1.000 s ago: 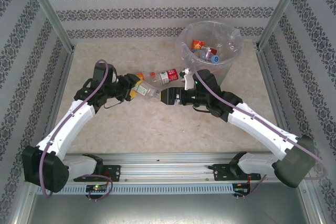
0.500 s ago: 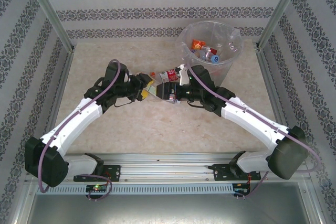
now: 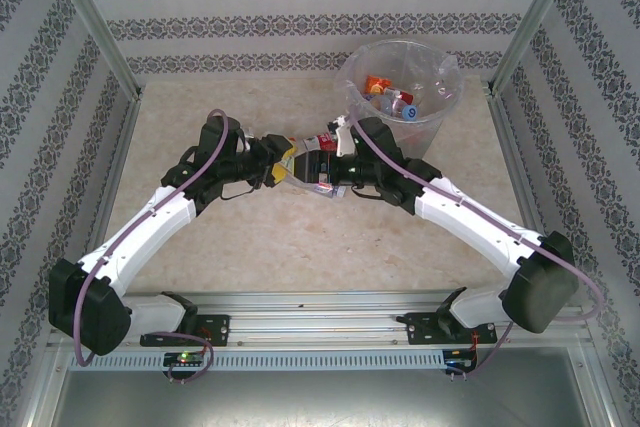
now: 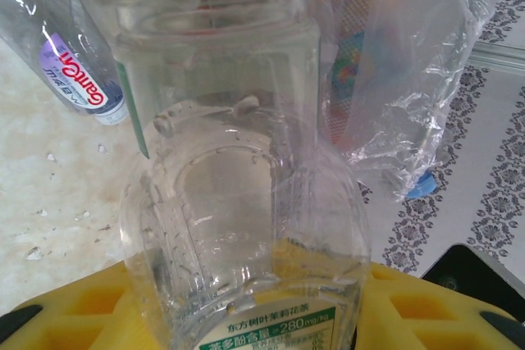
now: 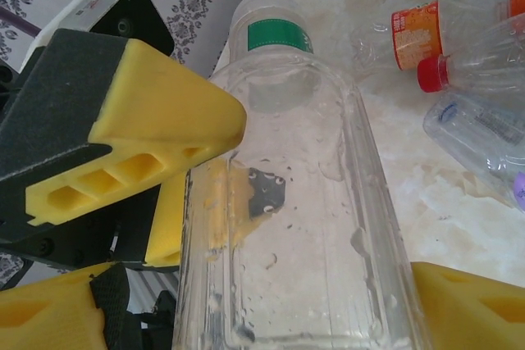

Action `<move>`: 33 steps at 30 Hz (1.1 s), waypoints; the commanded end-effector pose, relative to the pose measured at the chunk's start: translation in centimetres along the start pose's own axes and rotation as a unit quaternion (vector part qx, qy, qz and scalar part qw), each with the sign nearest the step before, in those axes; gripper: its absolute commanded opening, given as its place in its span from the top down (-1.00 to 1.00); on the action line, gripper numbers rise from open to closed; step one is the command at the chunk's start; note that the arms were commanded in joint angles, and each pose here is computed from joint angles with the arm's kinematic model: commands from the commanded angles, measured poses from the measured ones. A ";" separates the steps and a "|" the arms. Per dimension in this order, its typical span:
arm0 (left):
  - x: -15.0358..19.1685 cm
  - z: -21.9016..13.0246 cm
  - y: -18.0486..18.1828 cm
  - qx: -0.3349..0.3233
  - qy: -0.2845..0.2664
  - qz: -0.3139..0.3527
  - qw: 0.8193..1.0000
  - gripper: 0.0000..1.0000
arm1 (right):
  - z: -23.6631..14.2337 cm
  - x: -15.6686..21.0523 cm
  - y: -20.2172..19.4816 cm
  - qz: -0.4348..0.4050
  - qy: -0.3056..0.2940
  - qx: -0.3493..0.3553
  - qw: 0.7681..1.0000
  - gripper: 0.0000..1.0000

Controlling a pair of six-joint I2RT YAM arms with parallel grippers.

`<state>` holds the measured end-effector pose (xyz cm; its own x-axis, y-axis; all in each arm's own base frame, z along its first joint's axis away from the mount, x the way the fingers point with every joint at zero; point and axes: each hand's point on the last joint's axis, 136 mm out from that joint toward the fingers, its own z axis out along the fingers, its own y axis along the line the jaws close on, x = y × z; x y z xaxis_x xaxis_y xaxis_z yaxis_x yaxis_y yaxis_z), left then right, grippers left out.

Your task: Put the plastic bottles in the bin

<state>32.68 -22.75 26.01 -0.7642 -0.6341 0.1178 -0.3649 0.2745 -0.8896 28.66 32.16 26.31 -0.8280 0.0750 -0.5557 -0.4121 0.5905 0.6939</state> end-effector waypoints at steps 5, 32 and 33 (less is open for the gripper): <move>1.2 0.5 -2.2 0.046 0.031 0.001 0.998 0.03 | -0.3 -0.7 1.4 -0.015 0.004 -0.005 1.000 -0.39; 6.5 -4.4 -9.4 0.149 0.109 0.331 0.925 -1.00 | -20.5 -9.5 -3.7 -0.034 -0.155 0.176 0.971 -0.02; 6.5 -4.7 -9.0 0.140 0.106 0.340 0.924 -1.00 | -21.1 -10.0 -4.1 -0.034 -0.157 0.189 0.969 -0.02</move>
<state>30.84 -26.05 35.60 -0.8940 -0.3143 -0.3194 0.2232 0.3058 -0.9255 30.58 13.91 39.13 -0.6099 0.2709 -0.7447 -0.2840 0.8026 0.5245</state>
